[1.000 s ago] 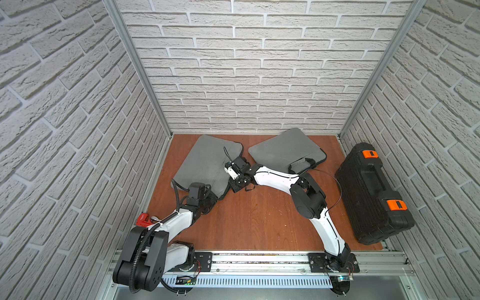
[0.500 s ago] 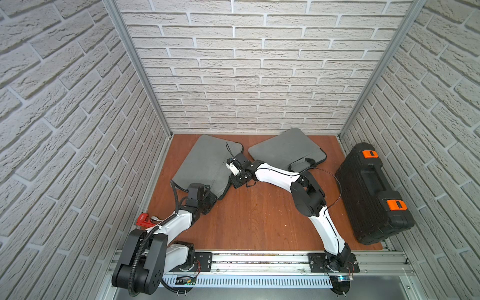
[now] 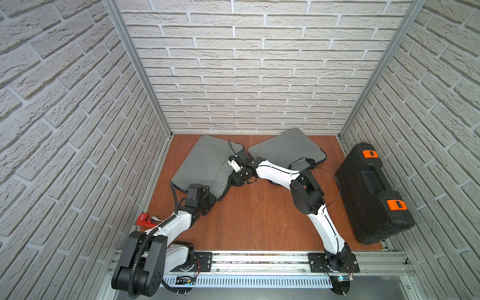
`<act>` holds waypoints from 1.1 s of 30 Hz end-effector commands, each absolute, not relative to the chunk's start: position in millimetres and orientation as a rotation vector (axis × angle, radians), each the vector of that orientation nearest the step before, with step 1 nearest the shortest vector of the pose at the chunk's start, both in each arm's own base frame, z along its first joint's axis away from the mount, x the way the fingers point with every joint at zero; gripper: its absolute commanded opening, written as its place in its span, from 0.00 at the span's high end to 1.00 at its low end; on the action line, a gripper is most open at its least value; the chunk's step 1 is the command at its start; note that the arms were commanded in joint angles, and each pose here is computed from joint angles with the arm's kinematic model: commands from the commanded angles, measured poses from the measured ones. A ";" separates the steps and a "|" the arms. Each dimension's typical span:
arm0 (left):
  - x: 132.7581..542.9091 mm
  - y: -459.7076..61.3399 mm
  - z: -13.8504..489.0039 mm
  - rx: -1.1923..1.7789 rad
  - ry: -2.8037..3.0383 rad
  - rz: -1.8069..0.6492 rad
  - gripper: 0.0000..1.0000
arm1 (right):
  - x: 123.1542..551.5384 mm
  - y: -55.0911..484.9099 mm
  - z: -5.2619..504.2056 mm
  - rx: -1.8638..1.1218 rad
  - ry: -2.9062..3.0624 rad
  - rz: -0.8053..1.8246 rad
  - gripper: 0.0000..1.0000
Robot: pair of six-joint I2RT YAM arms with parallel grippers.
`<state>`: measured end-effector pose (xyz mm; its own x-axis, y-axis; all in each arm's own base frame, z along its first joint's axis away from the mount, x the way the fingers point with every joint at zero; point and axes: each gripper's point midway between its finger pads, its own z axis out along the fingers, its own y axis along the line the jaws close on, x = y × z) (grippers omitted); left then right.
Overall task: Open the zippered laptop bag and take out the laptop
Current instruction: Unzip the zipper on the zippered laptop bag.
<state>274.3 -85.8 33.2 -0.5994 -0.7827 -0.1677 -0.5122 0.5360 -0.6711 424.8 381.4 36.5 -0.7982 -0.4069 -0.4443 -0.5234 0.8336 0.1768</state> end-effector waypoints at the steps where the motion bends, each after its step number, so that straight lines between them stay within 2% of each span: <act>1: 244.4 -56.1 1.2 -1.204 2.385 -0.587 0.99 | 471.8 322.4 41.7 -0.514 2.614 0.192 0.94; 21: 233.0 -38.0 5.2 -1.274 2.330 -0.531 0.99 | 491.2 307.6 41.4 -0.476 2.626 0.164 0.94; 33: 224.0 1.2 14.8 -1.373 2.241 -0.467 0.97 | 490.5 301.8 44.7 -0.472 2.632 0.146 0.94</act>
<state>251.9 -27.6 38.8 -0.4502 -0.8740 -0.1828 -0.6252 0.4547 -0.6344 455.0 350.8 29.5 -0.8297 -0.3685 -0.4193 -0.4599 0.8769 0.1394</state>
